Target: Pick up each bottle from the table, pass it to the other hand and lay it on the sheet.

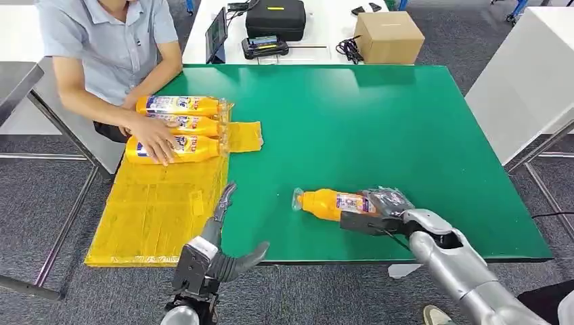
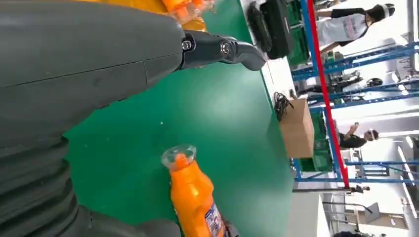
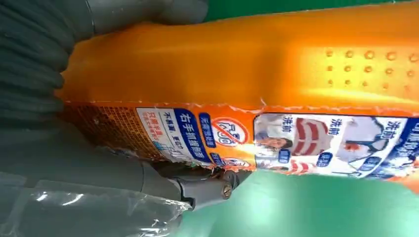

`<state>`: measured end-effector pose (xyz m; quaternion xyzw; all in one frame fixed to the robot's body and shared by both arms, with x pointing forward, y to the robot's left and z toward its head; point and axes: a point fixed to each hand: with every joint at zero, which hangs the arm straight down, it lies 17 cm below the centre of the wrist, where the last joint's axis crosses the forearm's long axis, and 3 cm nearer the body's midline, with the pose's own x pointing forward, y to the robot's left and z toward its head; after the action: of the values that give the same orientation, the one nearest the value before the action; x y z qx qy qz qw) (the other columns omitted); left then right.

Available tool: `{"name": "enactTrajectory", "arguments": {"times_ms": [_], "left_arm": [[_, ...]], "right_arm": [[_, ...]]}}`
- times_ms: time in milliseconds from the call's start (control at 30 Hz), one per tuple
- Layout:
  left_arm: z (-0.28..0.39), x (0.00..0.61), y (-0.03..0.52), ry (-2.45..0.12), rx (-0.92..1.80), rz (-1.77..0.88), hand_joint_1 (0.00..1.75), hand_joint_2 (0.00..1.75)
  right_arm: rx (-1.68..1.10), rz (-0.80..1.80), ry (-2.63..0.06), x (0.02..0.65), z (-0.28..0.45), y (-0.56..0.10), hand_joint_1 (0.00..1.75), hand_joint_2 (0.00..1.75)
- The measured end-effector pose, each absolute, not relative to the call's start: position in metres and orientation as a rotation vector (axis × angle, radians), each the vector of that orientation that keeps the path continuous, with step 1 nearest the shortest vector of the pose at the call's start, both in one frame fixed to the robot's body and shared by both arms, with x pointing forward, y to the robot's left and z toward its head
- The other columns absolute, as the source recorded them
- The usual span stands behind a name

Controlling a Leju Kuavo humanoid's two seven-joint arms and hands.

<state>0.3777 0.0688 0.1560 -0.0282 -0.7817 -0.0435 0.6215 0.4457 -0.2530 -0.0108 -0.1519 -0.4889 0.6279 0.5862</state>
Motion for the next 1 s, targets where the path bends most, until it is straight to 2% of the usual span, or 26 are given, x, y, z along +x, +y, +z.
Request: {"name": "enactTrajectory", "arguments": {"times_ms": [467,733,1000], "left_arm": [[0.164,0.381,0.075,-1.819,-0.13,0.012,0.0,1.75],[0.136,0.387,0.074,-1.563,-0.499,0.431,0.0,1.75],[0.12,0.386,0.071,-1.514,-0.516,0.448,0.0,1.75]], "right_arm": [[-0.188,1.25,-1.322,0.442,0.014,-0.228,1.75,1.75],[0.119,0.982,-1.617,0.438,0.084,-0.132,1.75,1.75],[0.201,0.936,-1.672,0.435,0.104,-0.098,1.75,1.75]]}}
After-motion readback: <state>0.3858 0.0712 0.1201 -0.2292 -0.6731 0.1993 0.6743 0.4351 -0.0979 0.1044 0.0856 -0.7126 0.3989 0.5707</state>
